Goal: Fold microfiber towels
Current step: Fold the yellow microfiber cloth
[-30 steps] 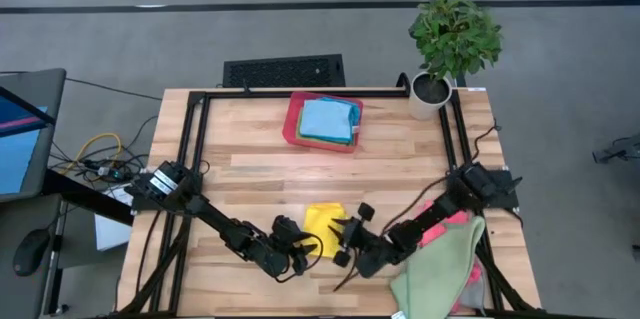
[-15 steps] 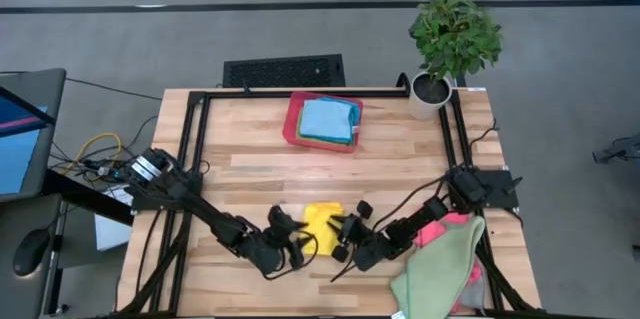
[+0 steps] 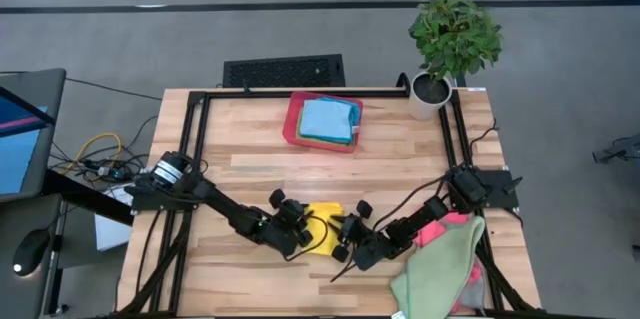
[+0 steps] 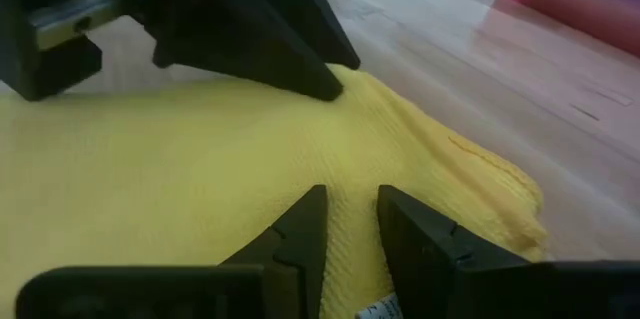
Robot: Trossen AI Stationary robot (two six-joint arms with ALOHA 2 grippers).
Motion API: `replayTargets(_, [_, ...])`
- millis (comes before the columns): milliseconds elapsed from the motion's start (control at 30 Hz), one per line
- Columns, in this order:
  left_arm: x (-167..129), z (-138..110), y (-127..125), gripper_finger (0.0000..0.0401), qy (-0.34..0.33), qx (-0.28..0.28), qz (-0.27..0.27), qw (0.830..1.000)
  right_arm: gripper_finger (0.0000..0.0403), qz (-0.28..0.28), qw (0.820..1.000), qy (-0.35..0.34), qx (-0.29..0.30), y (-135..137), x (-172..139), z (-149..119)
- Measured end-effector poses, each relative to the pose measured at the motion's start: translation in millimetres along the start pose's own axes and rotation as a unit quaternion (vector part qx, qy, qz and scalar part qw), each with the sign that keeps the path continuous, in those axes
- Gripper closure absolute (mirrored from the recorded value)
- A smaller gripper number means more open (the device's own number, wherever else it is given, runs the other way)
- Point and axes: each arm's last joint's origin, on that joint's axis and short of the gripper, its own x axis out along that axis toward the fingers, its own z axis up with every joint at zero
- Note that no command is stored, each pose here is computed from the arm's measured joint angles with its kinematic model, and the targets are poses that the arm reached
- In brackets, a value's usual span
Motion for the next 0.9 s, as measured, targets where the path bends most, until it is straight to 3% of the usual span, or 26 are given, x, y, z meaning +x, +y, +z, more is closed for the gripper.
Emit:
replayTargets(267, [-0.4,-4.4,1.4,0.0329,0.014,-0.012,0.005,1.000,0.0282,0.004,1.000,-0.008,-0.027,2.9,-10.1,6.5])
replayTargets(333, [-0.7,-4.2,0.3,0.0333,0.014,-0.008,-0.001,1.000,0.0282,0.010,0.999,-0.026,-0.044,6.2,-21.0,18.3])
replayTargets(467, [-0.7,-4.2,0.1,0.0339,0.015,-0.013,-0.003,1.000,0.0282,0.045,0.995,-0.084,-0.015,18.8,-37.7,44.4])
replayTargets(600, [-1.0,-4.5,-0.1,0.0340,0.016,-0.020,-0.004,1.000,0.0282,0.082,0.992,-0.097,-0.003,27.7,-35.7,33.6])
replayTargets(800, [-1.7,-5.2,-0.6,0.0340,0.019,-0.025,-0.007,0.999,0.0282,0.088,0.994,-0.064,0.027,33.7,-29.0,-7.6])
replayTargets(900, [-3.3,-3.0,-1.0,0.0340,0.023,-0.027,-0.015,0.999,0.0282,0.089,0.994,-0.056,0.039,33.6,-26.2,-14.3])
